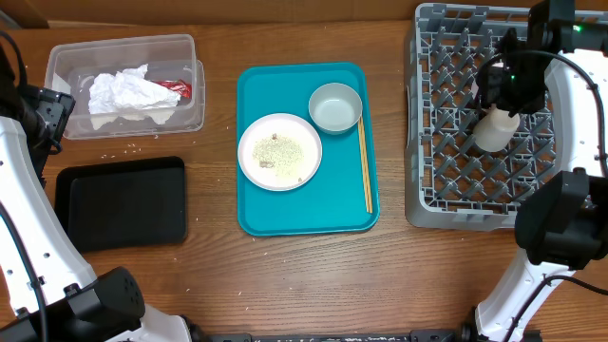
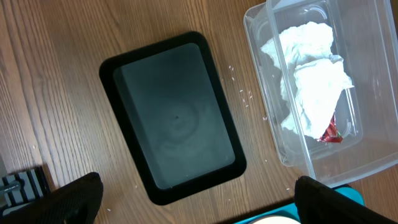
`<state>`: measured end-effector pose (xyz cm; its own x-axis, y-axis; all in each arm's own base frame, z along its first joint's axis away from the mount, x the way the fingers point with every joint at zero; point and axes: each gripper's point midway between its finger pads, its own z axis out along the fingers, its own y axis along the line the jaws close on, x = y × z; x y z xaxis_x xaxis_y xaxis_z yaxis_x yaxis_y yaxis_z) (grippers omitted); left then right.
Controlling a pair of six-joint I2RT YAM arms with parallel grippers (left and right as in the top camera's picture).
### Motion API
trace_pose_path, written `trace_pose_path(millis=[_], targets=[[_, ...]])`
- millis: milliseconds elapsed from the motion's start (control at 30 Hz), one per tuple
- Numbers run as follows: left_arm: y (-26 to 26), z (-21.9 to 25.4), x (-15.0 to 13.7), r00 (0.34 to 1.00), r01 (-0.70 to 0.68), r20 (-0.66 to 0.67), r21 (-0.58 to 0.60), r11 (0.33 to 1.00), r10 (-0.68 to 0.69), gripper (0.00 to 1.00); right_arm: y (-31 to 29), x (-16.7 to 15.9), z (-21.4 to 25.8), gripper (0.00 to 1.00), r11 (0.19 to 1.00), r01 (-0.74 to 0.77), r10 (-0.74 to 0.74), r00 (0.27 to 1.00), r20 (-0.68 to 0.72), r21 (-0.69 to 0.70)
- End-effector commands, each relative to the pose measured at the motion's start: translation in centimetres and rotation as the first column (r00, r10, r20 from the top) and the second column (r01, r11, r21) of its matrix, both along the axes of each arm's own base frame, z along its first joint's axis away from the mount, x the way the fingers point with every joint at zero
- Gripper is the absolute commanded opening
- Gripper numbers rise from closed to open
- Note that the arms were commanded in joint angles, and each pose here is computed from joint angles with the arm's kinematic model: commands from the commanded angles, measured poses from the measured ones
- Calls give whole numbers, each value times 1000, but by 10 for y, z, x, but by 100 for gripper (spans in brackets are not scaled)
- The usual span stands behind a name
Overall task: Sort waste into correct bins and load items into the dishwasher
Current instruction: 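Lower the white cup upside down into the rack beside the pink bowl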
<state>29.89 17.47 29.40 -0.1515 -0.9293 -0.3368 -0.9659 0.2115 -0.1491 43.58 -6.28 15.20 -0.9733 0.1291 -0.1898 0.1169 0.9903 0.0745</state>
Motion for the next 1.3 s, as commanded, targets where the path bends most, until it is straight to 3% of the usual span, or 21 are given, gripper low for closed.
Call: trace_pose_path(millis=[0,267,400,533,1100,1267], targets=[[1,-3,0,1000,6,-15,0,1000,-6,100,-11,-2,-3,50,994,107,-108,994,-16,-36],[1,-3,0,1000,6,-15,0,1000,-6,100,0,-7,-1,48,990,142,-142,989,-37,-11],[1,-3,0,1000,6,-15,0,1000,-6,100,-15,-15,-4,28,962,263,-268,961,-63,-75],[1,-3,0,1000,6,-15,0,1000,-6,100,-27,-19,-4,15,932,346,-353,934,-58,-111],[1,-3,0,1000,6,-15,0,1000,-6,100,-29,-13,-21,9,906,408,-417,906,-74,-109],[1,-3,0,1000,6,-15,0,1000,-6,100,-44,-13,-29,4,864,469,-486,872,-59,-185]])
